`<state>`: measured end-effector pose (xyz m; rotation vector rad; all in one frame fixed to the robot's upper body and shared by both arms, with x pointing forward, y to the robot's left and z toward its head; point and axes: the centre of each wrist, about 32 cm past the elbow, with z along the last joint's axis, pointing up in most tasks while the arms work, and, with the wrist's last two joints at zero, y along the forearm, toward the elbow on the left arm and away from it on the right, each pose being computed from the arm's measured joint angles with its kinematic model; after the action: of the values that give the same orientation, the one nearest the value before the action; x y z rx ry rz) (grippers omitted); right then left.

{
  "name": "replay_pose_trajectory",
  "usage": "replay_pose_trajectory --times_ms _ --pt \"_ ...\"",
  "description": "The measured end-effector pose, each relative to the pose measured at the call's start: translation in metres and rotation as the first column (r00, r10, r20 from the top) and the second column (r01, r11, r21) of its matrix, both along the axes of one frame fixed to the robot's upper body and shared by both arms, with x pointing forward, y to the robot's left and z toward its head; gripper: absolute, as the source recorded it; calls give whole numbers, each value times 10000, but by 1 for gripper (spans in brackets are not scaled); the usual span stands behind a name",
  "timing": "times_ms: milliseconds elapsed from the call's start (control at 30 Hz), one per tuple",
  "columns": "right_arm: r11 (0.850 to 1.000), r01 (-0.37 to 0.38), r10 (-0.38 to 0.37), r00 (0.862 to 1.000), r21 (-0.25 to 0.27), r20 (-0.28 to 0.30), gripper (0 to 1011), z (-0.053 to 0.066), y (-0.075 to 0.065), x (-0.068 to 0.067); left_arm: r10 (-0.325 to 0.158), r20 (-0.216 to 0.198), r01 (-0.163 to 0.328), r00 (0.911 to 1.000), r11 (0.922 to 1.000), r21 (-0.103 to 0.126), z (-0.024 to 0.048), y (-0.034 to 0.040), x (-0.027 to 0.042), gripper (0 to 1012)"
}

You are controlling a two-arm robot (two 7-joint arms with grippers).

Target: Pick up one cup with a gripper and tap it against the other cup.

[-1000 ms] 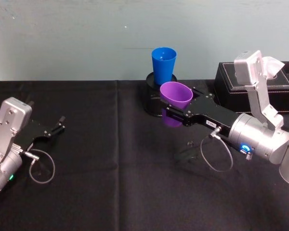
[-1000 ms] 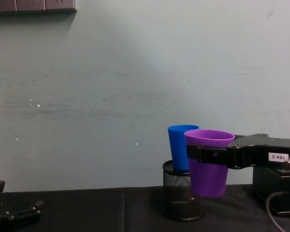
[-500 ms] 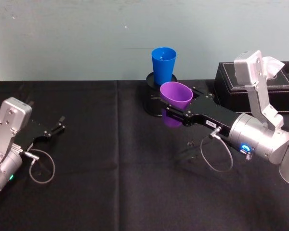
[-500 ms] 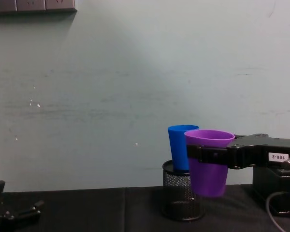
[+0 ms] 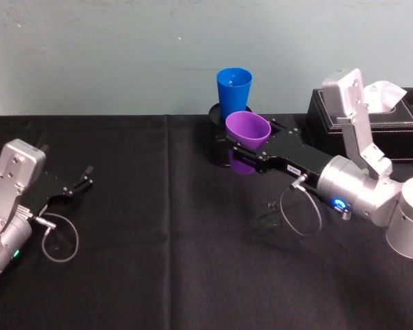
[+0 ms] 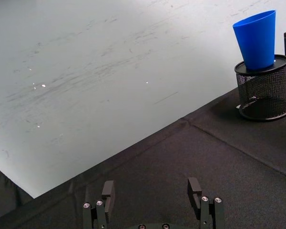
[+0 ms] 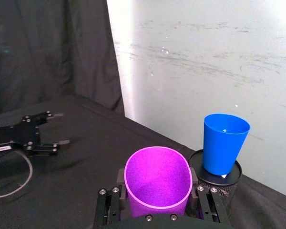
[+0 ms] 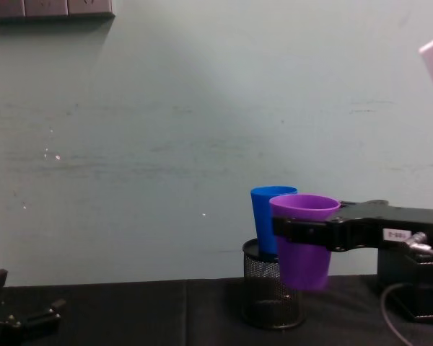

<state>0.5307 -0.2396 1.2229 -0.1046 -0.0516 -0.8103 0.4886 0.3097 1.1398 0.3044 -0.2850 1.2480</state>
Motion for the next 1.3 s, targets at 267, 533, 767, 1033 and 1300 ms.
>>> replay_pose_trajectory --times_ms 267,533,767,1033,1300 --pt "9997 257 -257 9997 -4 -33 720 -54 106 213 0 -1 0 10000 10000 1 0 0 0 1000" --pt "9988 486 -486 9988 26 -7 720 -87 193 434 0 0 0 10000 10000 0 0 0 0 1000" --pt "9981 619 -619 9981 61 -25 720 -94 237 562 1 -1 -1 10000 10000 0 0 0 0 1000" --pt "9975 701 -700 9975 107 -66 720 -97 263 668 0 0 0 10000 10000 1 0 0 0 1000" --pt "9969 777 -775 9970 151 -81 720 -80 264 755 0 0 0 10000 10000 0 0 0 0 1000"
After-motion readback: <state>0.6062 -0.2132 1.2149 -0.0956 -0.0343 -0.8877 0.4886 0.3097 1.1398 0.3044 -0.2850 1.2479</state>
